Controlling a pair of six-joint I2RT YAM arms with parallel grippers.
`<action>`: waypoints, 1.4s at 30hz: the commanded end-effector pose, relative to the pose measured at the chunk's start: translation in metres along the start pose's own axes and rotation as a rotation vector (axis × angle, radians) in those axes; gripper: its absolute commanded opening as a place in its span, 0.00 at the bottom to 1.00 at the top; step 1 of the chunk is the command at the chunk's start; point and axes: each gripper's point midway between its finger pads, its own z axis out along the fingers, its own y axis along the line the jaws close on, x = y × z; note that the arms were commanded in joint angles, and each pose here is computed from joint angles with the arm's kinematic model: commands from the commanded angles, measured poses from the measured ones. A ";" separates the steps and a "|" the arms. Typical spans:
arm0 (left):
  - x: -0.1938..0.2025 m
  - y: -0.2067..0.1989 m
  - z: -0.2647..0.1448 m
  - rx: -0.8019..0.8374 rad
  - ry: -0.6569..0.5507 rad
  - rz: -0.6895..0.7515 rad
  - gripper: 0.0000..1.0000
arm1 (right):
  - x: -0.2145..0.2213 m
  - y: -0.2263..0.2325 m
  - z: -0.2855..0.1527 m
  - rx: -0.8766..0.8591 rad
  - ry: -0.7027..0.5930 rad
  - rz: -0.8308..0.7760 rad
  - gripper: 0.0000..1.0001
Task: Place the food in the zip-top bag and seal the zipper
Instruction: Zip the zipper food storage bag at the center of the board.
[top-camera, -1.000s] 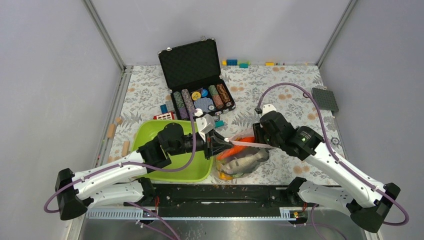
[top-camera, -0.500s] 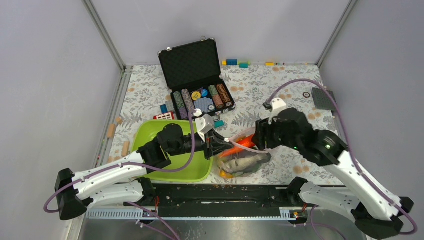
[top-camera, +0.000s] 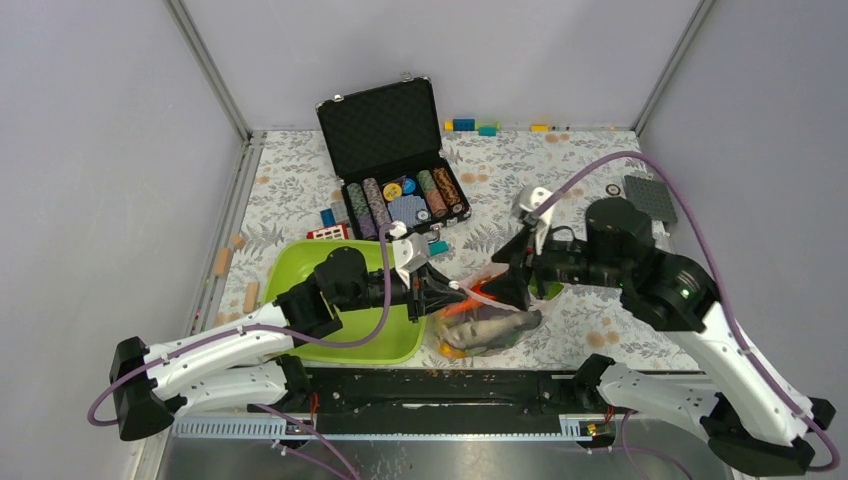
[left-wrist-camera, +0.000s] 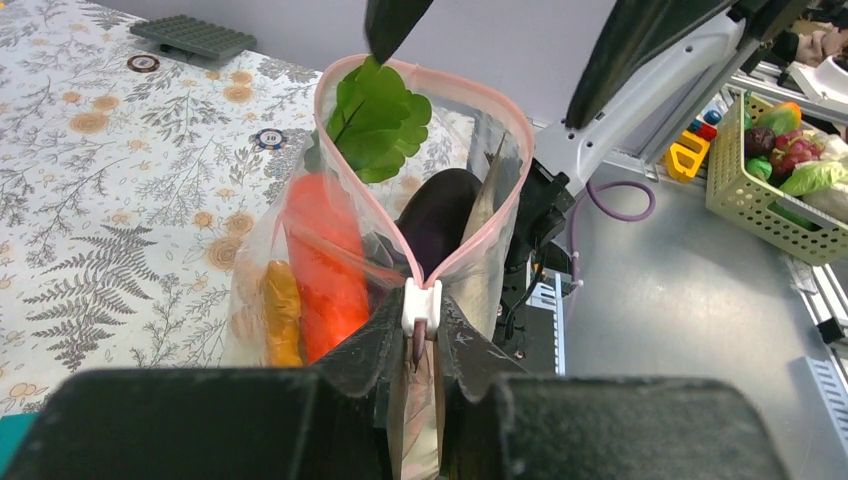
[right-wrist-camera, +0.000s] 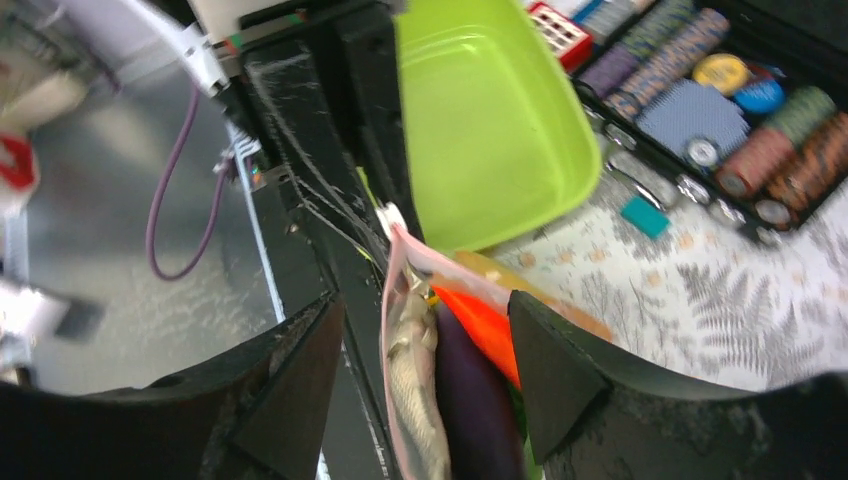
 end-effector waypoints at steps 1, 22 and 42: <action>-0.035 -0.021 -0.004 0.087 -0.080 0.081 0.00 | -0.018 0.037 0.012 -0.303 -0.036 -0.251 0.68; -0.035 -0.010 -0.001 0.019 0.033 0.128 0.00 | 0.036 0.010 0.036 -0.290 0.219 -0.305 0.67; -0.018 -0.004 -0.015 -0.026 0.080 0.155 0.63 | 0.048 0.006 0.041 -0.295 0.298 -0.282 0.03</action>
